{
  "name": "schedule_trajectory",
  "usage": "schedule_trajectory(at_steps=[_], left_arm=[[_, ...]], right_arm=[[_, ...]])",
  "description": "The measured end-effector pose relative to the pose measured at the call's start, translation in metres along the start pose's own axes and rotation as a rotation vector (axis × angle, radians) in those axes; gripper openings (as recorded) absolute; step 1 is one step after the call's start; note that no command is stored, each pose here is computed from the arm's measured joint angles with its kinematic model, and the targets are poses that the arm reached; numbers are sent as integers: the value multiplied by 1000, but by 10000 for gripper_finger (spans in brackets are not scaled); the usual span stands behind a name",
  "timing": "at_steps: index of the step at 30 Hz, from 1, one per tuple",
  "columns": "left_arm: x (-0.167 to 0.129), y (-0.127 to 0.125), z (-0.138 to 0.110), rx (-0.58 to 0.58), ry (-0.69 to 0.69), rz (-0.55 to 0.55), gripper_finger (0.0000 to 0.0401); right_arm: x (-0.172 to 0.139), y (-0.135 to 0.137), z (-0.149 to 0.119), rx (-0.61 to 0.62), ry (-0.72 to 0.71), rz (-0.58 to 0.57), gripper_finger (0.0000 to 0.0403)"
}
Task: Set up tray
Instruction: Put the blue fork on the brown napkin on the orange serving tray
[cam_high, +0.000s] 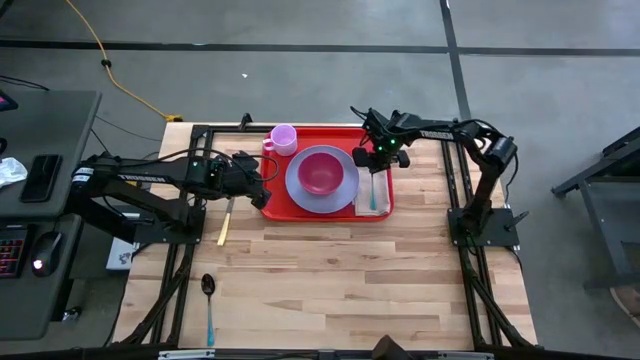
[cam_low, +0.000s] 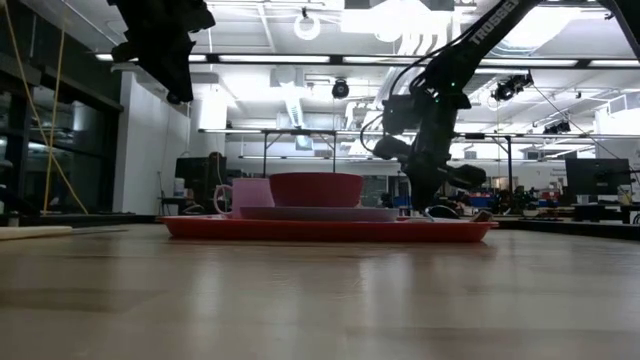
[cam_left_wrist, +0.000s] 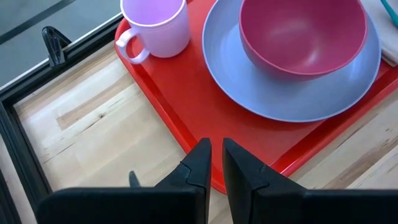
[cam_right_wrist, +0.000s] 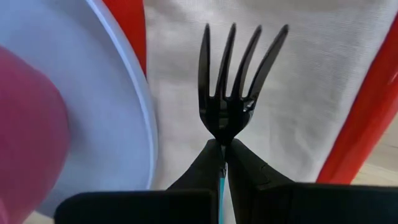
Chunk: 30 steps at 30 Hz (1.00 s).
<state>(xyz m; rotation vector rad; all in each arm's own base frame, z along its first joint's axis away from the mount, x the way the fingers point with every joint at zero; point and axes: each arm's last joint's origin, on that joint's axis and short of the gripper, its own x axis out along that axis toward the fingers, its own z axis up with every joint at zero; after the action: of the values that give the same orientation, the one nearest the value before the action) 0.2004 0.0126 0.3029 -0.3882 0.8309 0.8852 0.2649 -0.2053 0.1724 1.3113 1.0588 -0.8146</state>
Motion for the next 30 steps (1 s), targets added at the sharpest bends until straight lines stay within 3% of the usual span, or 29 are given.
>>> schedule_trajectory(at_steps=[16,30], left_arm=[[0,0,0,1,0,1,67],[0,1,-1,4,5,5,69]], right_arm=[[0,-1,4,-1,-23,8,0],[18,-6,8,25,31,-20,0]])
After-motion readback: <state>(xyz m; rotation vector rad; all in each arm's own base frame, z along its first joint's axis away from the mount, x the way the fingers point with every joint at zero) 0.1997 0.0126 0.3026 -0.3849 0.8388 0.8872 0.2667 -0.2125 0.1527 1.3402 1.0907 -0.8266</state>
